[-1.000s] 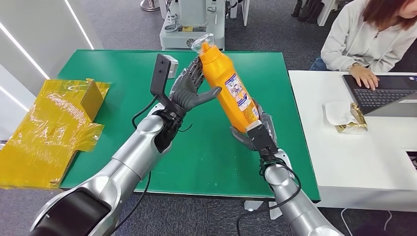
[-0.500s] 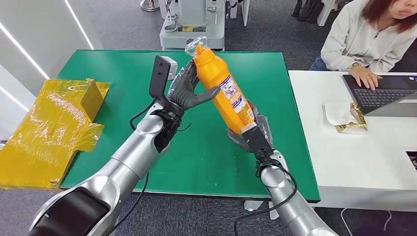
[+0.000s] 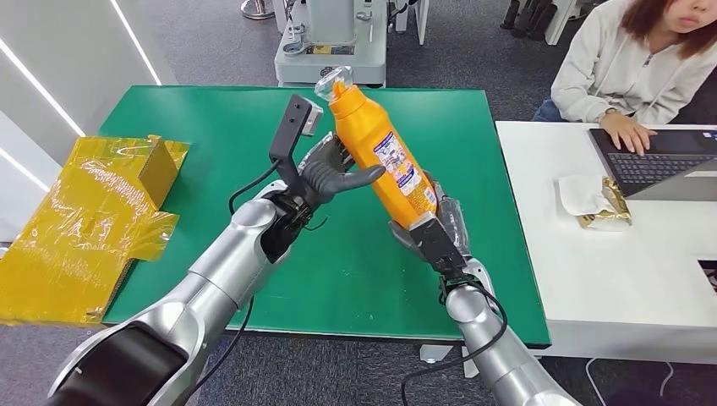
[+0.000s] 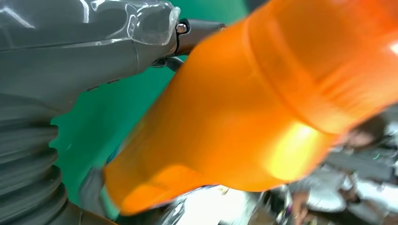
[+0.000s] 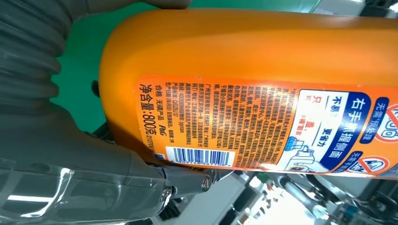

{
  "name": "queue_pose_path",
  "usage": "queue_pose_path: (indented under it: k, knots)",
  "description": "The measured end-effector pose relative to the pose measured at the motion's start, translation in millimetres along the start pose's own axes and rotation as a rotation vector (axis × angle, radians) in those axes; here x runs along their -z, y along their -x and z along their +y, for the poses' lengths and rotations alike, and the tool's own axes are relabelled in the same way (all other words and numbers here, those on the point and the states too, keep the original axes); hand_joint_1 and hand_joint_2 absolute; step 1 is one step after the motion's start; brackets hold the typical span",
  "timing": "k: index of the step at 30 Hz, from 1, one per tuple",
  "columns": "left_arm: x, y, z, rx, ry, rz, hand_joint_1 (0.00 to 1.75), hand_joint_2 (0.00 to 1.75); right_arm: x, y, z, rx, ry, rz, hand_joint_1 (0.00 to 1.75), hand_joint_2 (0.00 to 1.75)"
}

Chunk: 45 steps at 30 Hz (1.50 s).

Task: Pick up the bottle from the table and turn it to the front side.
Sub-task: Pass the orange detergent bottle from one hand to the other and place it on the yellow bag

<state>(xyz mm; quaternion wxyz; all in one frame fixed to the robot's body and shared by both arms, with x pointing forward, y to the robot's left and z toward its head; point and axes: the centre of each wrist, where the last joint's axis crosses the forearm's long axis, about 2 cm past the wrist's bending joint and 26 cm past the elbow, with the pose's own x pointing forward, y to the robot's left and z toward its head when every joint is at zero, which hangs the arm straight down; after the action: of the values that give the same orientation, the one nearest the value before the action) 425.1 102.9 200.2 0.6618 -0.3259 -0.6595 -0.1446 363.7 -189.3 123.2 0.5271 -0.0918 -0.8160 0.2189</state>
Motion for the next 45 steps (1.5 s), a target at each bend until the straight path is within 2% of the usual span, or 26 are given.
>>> queue_pose_path:
  k: [7, 13, 17, 24, 37, 40, 44, 45]
  knots:
    - [2, 2, -13, -0.256, 0.180, 0.090, 0.00, 1.75, 2, 4, -2, -0.038, 0.020, -0.016, 1.75, 1.75]
    - [5, 1, -20, -0.362, 0.224, 0.099, 0.00, 1.75, -1, 8, -3, -0.042, 0.039, 0.007, 1.75, 1.75]
    - [7, 2, -26, -0.374, 0.193, 0.078, 0.00, 1.75, -2, 8, -3, -0.047, 0.056, 0.023, 1.75, 1.75]
    - [17, 3, -53, -0.233, 0.007, -0.061, 0.00, 1.75, -10, 7, 3, -0.035, 0.059, 0.055, 1.75, 1.75]
    - [22, 0, -65, -0.164, 0.004, -0.092, 0.00, 1.75, -13, 6, 3, -0.023, 0.074, 0.060, 1.75, 1.75]
    - [23, -1, -66, -0.046, -0.065, -0.168, 0.00, 1.75, -15, 6, 5, -0.008, 0.064, 0.064, 1.75, 1.75]
    - [23, -6, -63, 0.233, -0.188, -0.312, 0.00, 1.75, -17, 4, 10, 0.025, 0.050, 0.068, 1.75, 1.75]
    - [23, -6, -62, 0.280, -0.204, -0.330, 0.41, 1.75, -17, 3, 11, 0.031, 0.047, 0.066, 1.75, 1.75]
